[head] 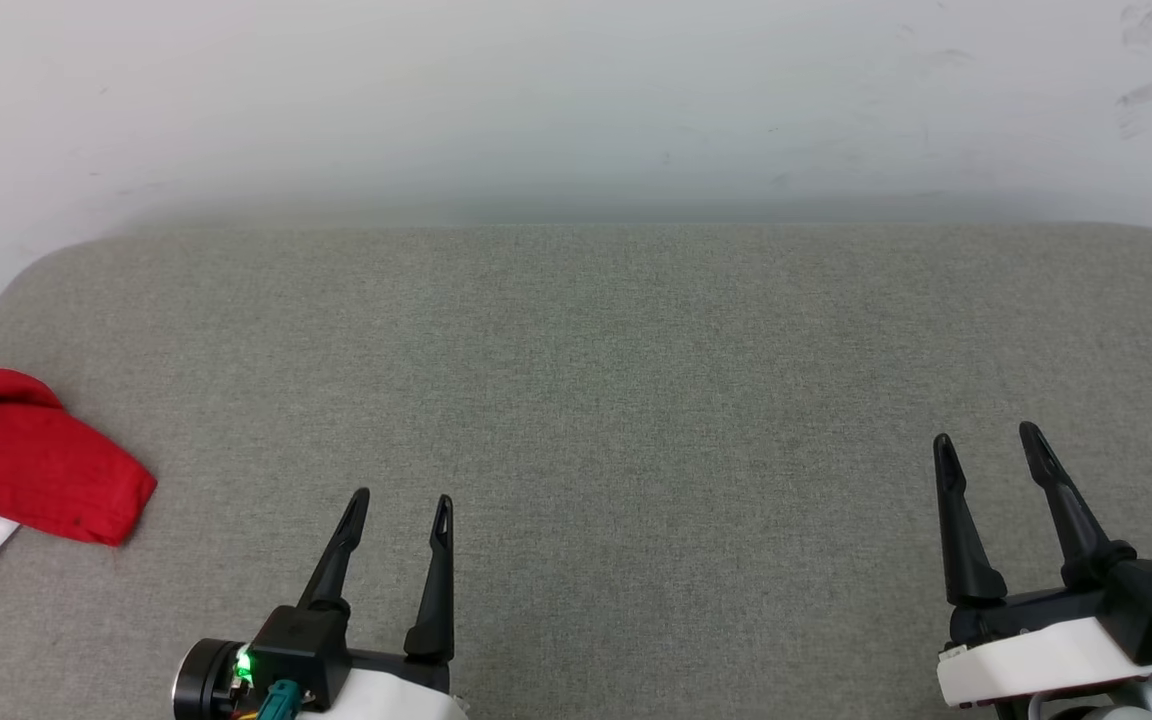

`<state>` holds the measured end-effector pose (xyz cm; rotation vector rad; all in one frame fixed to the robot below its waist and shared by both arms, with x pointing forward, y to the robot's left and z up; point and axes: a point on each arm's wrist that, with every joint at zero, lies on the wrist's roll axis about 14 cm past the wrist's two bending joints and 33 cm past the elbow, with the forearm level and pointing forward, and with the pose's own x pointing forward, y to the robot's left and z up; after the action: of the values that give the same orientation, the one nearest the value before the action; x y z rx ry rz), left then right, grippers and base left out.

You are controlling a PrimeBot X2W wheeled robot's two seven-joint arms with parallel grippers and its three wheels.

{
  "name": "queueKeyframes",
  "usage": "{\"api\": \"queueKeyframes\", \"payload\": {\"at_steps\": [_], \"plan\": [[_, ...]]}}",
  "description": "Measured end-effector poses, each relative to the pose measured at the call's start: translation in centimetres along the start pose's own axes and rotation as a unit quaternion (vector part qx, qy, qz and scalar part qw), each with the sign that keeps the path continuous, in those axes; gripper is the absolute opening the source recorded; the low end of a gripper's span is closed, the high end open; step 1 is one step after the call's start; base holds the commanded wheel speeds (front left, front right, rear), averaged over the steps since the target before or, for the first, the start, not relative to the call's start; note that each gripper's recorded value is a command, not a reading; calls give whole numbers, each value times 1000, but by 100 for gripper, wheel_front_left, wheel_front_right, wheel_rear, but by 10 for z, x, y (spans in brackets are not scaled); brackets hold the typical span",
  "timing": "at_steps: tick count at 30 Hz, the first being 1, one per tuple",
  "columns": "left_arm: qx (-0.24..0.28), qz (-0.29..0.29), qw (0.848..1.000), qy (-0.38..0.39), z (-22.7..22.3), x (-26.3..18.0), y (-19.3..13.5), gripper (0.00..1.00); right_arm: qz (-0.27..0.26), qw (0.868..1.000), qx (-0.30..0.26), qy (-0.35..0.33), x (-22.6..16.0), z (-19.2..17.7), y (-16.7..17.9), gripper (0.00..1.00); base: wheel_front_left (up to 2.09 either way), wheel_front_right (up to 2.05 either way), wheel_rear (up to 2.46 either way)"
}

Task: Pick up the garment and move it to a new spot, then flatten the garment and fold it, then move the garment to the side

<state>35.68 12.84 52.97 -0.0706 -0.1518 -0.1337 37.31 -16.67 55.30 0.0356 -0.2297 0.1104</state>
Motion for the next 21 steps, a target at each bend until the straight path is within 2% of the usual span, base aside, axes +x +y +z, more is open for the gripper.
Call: {"api": "queueKeyframes", "payload": {"at_steps": [12,21], "plan": [[-24,15,1000,10,-6,-5,9,100,11,1000,4,4,3,-4,7,100,0,0,0],[-28,69,997,6,-2,-20,40,100,63,998,15,20,11,-16,42,100,0,0,0]]}}
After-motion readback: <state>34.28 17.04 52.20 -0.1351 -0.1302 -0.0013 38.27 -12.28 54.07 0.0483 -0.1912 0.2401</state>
